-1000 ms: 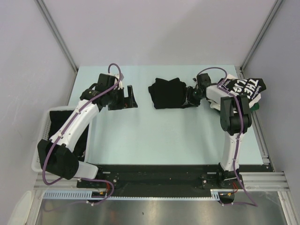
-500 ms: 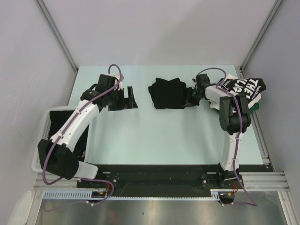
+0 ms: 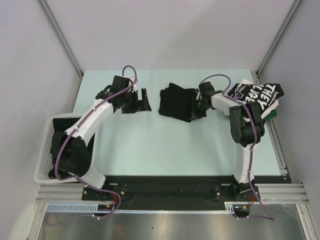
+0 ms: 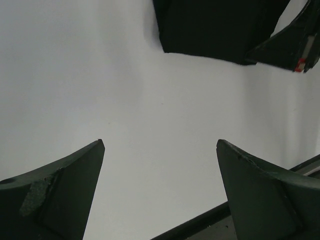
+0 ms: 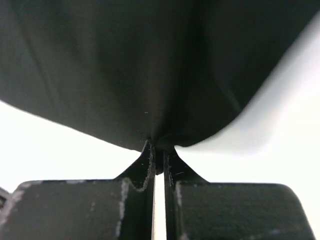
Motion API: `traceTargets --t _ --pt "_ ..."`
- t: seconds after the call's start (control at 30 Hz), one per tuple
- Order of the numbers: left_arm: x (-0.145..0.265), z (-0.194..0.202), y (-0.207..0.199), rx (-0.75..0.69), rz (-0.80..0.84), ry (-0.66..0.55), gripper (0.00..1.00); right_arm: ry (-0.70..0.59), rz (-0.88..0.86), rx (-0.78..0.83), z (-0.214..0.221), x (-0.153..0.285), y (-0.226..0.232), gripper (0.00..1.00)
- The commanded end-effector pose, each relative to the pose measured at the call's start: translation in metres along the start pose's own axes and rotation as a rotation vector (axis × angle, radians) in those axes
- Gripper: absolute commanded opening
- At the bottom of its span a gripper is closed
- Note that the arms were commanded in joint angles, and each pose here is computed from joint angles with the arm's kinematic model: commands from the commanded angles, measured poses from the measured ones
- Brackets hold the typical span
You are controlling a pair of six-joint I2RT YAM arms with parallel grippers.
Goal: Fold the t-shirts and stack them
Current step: Put the neatly folded tshirt into the corner of the board with both arms
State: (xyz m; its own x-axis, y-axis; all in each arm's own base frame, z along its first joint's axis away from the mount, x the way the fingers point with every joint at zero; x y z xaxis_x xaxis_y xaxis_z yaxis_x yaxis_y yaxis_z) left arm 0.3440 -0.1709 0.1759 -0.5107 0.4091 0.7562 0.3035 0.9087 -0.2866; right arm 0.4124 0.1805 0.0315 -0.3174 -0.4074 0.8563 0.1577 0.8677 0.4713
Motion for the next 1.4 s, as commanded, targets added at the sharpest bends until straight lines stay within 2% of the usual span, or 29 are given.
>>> traceTargets --t 0.0,0.13,0.37,0.47,0.7,1.37 --pt "-0.008 -0.042 -0.019 -0.034 0.087 -0.116 1.00 0.198 0.076 0.037 0.074 0.016 0.003 0.00" --pt "-0.034 -0.051 -0.023 -0.030 0.134 -0.112 0.99 0.232 0.107 0.082 0.103 0.030 0.011 0.00" --pt "-0.075 -0.063 -0.035 -0.025 0.260 -0.119 1.00 0.268 0.142 0.069 0.139 0.048 0.007 0.00" --pt "-0.095 -0.062 -0.039 -0.016 0.309 -0.084 1.00 0.275 0.166 0.056 0.150 0.053 0.000 0.00" --pt "-0.137 -0.047 -0.050 -0.012 0.360 -0.014 0.99 0.256 0.174 0.043 0.151 0.057 -0.002 0.00" --pt "-0.197 -0.017 -0.046 0.038 0.439 0.038 1.00 0.262 0.177 0.041 0.148 0.061 -0.007 0.00"
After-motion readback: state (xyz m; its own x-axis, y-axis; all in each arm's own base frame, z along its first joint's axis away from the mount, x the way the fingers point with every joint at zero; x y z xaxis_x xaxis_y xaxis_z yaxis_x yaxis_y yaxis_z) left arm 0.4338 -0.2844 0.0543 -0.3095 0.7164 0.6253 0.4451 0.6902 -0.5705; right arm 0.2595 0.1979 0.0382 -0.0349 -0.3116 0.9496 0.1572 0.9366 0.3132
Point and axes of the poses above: each gripper's point midway between its finger pads, its own x axis back along the fingers, its own y axis along the line the jaws close on, z = x × y, the point moved 1 cm from there along x, back along the fingers, and after that the axes turned 11 degrees about -x, right-handed, at the moved point
